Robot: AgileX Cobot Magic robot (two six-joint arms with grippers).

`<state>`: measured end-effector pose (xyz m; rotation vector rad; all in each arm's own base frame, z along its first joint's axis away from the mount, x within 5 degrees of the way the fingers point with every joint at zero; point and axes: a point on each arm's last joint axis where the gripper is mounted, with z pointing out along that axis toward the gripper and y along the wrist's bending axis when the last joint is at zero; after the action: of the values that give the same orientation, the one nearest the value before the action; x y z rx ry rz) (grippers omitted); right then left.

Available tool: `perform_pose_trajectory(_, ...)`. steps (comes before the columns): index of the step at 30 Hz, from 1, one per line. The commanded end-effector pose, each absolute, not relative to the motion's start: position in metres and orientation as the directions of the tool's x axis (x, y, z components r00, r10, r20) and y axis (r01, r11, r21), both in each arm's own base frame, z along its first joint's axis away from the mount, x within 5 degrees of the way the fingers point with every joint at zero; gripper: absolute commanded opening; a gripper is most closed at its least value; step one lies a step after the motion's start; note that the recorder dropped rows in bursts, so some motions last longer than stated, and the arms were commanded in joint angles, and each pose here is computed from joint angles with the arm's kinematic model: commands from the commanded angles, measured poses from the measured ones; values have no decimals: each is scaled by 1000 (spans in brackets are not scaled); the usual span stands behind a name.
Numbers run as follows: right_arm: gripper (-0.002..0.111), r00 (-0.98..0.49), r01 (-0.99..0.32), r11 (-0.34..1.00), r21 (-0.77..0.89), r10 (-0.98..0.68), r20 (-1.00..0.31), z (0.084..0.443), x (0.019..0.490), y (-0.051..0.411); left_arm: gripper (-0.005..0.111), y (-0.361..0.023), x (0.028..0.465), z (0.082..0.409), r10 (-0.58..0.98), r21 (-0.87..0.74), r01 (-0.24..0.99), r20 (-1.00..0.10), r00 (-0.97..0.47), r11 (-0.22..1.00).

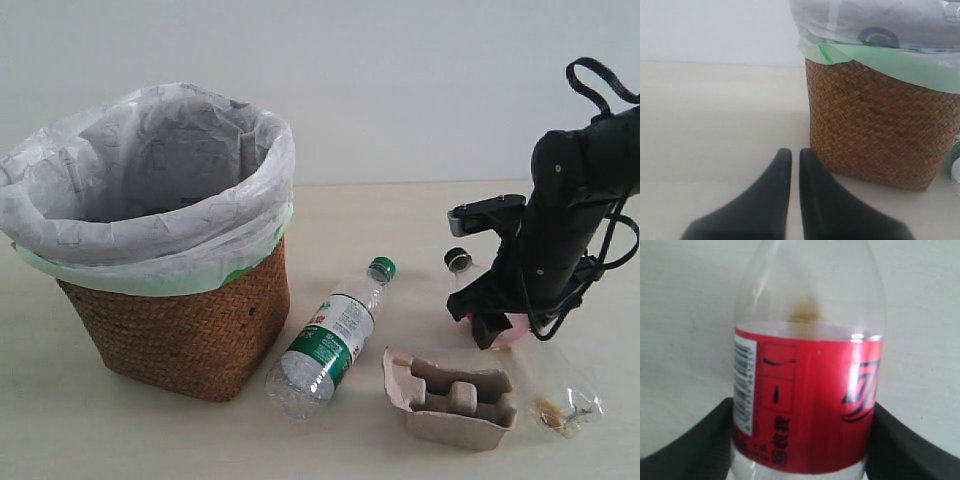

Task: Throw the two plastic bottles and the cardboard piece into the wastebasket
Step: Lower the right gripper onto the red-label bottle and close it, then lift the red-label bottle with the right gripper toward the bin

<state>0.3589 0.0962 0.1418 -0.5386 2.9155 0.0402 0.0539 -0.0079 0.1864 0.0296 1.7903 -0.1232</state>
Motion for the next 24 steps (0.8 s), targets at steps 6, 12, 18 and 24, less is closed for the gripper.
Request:
perform_pose_trajectory(6, 0, -896, -353, 935, -21, -344, -282, 202, 347, 93, 6, -8, 54, 186, -54, -74, 82, -974, -222, 994)
perform_pose_trajectory(12, 0, -864, -332, 943, 26, -293, -409, 265, 321, 91, 6, -8, 54, 186, -54, -74, 82, -974, -222, 994)
perform_pose_trajectory(18, 0, -886, -320, 942, 99, -261, -382, 283, 300, 91, 6, -8, 54, 186, -54, -74, 82, -974, -222, 994)
perform_pose_trajectory(24, 0, -872, -319, 944, 82, -259, -416, 279, 286, 86, 6, -8, 54, 186, -54, -74, 82, -974, -222, 994)
